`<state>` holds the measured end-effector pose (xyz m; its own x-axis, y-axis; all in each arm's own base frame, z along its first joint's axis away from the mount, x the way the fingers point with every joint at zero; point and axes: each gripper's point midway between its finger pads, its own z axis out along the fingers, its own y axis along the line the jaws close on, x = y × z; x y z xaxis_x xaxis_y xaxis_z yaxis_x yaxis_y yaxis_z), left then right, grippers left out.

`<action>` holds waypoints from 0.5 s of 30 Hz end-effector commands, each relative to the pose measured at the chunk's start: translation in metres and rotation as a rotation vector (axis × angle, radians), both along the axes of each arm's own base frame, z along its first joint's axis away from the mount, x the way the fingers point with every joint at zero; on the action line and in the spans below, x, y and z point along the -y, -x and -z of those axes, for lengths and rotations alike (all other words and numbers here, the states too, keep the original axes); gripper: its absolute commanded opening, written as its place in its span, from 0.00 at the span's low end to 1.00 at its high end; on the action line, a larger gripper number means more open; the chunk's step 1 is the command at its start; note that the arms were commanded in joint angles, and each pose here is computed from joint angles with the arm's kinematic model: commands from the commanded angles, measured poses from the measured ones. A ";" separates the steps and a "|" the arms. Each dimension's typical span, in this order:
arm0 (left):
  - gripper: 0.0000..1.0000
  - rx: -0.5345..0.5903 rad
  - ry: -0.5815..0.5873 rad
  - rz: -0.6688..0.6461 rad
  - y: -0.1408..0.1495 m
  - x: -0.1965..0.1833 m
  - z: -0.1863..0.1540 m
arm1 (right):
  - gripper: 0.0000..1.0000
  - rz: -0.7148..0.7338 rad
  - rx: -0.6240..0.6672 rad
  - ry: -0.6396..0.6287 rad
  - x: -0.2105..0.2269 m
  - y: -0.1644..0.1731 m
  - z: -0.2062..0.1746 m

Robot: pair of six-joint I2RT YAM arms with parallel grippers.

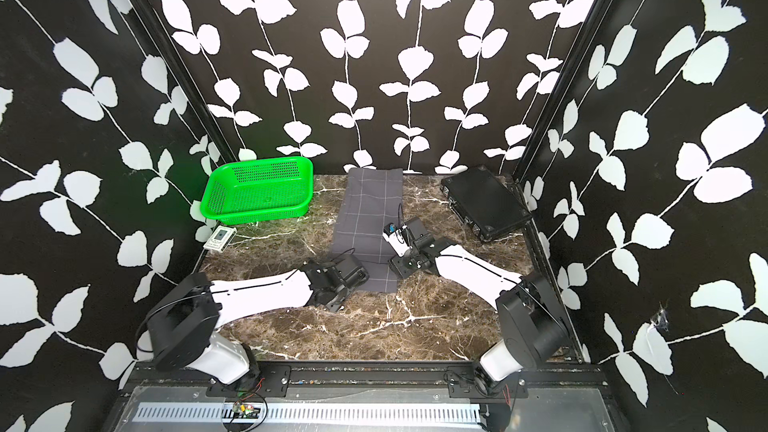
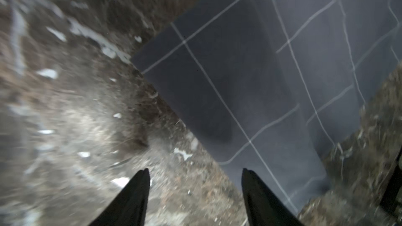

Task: Roll up the pillowcase
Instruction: Roll the pillowcase at the center of the board.

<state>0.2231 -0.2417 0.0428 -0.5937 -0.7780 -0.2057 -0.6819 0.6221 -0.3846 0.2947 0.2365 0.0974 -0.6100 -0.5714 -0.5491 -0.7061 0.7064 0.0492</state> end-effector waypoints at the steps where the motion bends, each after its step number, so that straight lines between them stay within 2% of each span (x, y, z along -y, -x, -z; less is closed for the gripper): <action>1: 0.63 0.020 0.090 -0.113 -0.004 0.008 0.009 | 0.66 -0.001 0.027 0.028 0.009 0.005 -0.002; 11: 0.49 0.034 0.096 -0.152 -0.006 0.004 0.035 | 0.68 0.009 0.034 0.035 0.015 0.008 -0.003; 15: 0.39 0.034 0.096 -0.141 -0.011 0.005 0.036 | 0.68 0.009 0.037 0.037 0.015 0.007 -0.004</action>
